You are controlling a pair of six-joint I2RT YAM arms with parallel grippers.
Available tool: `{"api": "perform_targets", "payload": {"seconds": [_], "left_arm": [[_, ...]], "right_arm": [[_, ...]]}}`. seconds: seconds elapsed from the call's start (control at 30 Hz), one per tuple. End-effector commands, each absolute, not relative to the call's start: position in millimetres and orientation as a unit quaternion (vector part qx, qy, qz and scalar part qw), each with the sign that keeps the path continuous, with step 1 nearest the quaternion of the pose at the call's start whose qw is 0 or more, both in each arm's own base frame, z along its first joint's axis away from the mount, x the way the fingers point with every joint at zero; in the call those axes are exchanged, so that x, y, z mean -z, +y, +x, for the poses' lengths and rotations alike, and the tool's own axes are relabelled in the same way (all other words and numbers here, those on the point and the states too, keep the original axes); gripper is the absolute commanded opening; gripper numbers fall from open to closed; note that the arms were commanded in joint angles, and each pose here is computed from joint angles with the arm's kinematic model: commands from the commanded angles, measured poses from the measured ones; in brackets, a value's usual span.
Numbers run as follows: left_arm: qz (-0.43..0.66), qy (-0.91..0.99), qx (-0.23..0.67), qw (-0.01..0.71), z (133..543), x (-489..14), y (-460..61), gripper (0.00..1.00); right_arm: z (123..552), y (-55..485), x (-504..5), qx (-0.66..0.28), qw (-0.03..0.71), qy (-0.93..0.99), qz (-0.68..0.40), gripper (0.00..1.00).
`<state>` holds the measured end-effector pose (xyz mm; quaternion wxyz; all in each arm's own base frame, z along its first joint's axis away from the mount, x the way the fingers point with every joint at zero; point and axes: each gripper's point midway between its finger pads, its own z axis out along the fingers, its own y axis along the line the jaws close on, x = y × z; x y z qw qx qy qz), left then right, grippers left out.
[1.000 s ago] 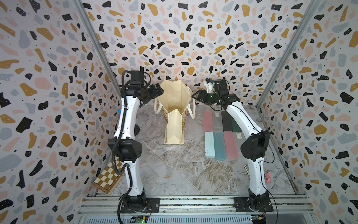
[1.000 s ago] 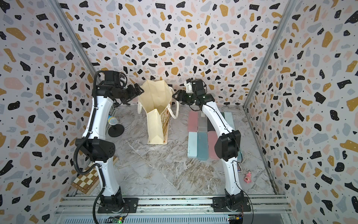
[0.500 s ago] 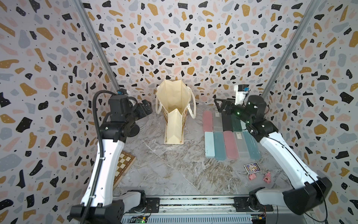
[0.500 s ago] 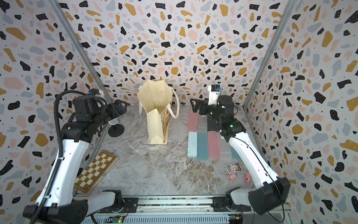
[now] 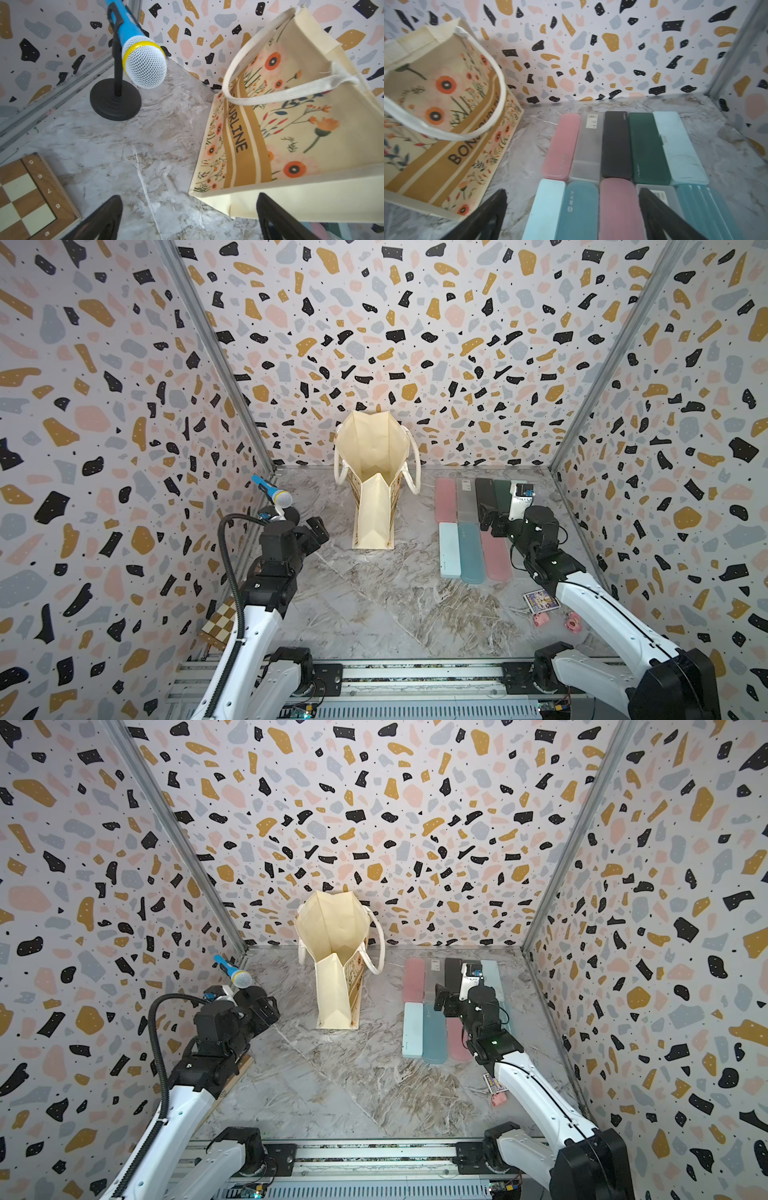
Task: Take out the pencil case from the canvas bag
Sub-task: Reset both arms
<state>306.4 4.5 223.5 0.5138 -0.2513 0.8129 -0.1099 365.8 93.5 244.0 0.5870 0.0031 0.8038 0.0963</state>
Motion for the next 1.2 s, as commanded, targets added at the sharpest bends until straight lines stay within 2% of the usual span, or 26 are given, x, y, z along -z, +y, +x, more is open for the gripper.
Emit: {"api": "perform_targets", "payload": {"seconds": [0.0,0.1,0.27,0.47,0.6,0.83,1.17], "left_arm": [[-0.23,0.754,0.07,0.612,320.0,-256.6,20.8,0.99],[-0.187,0.755,0.02,0.628,324.0,-244.6,25.3,0.99],[-0.147,0.777,-0.048,0.61,315.2,-221.5,34.1,0.99],[-0.054,0.766,-0.036,0.64,319.8,-192.7,12.2,0.99],[-0.045,0.797,-0.056,0.6,327.3,-167.4,14.6,0.99],[-0.025,0.799,-0.065,0.598,347.0,-138.3,12.2,0.99],[-0.048,0.82,-0.053,0.568,373.6,-103.0,19.8,0.99]], "right_arm": [[366.7,52.1,-260.1,-0.035,0.631,0.772,0.062,0.99],[366.0,27.2,-250.9,-0.024,0.633,0.768,0.09,0.99],[370.9,-3.5,-205.7,0.017,0.579,0.805,0.132,0.99],[367.5,-13.7,-180.3,0.039,0.583,0.802,0.126,0.99],[360.8,-18.2,-174.6,0.044,0.606,0.785,0.122,1.0],[365.6,-13.0,-146.9,0.052,0.593,0.8,0.074,0.99],[373.3,-2.3,-138.3,0.052,0.634,0.771,0.023,0.99]]}}
